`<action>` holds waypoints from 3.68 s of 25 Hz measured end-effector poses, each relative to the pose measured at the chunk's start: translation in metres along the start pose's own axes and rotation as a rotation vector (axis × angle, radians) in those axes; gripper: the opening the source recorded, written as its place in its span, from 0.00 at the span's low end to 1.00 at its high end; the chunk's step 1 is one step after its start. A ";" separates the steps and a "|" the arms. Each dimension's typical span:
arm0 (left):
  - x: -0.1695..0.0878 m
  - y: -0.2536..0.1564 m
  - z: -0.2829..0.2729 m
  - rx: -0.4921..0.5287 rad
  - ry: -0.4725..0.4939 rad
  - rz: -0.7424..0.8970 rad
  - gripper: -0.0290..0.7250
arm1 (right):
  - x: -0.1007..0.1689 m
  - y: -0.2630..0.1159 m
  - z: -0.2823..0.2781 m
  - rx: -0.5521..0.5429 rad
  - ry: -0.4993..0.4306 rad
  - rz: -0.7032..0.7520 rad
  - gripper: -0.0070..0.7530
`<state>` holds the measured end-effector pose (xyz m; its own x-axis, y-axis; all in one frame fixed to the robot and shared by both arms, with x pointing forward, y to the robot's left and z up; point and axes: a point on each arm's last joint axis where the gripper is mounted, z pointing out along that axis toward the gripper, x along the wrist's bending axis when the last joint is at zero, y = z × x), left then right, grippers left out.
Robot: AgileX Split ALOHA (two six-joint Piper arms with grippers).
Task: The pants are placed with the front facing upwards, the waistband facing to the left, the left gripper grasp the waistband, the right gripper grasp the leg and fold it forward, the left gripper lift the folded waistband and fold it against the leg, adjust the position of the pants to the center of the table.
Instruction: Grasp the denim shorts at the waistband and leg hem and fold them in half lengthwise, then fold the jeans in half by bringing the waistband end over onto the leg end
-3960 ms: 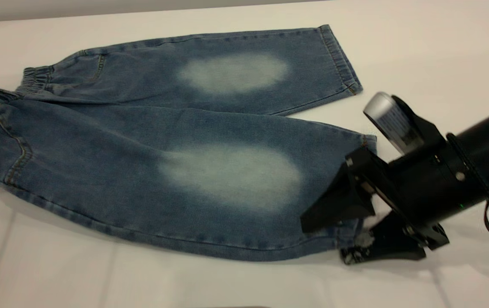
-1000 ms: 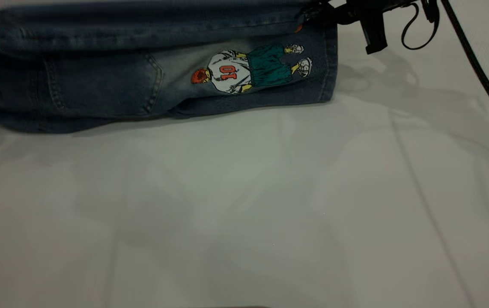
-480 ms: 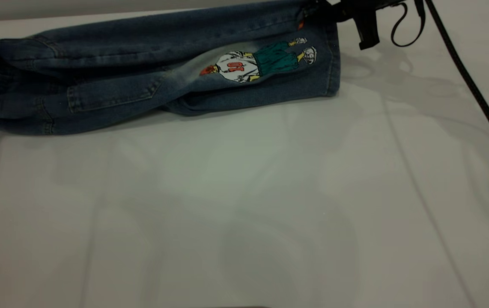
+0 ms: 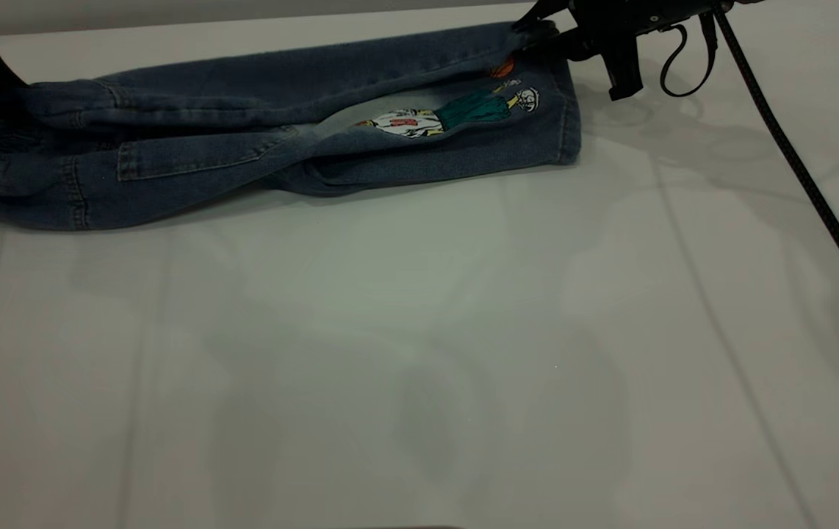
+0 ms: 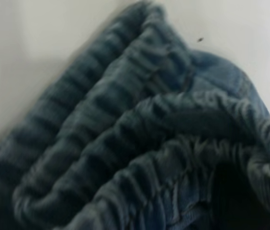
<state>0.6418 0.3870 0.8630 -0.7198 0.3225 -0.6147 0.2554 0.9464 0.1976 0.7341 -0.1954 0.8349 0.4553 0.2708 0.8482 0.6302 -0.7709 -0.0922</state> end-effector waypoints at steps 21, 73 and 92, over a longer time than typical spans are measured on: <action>-0.040 0.005 -0.019 0.026 -0.175 0.635 0.69 | 0.014 -0.032 -0.008 0.353 0.206 -0.245 0.68; 0.040 0.026 0.003 0.269 0.142 0.498 0.79 | 0.012 -0.041 -0.011 0.450 0.212 -0.333 0.68; 0.034 0.024 0.002 0.284 0.088 0.491 0.13 | 0.032 -0.089 0.010 0.528 0.199 -0.468 0.67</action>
<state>0.6250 0.4205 0.8452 -0.5208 0.7348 -0.4344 0.7279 0.6482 0.2237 0.6991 -0.1125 0.8650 -0.0268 0.3553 0.9344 0.9727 -0.2063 0.1063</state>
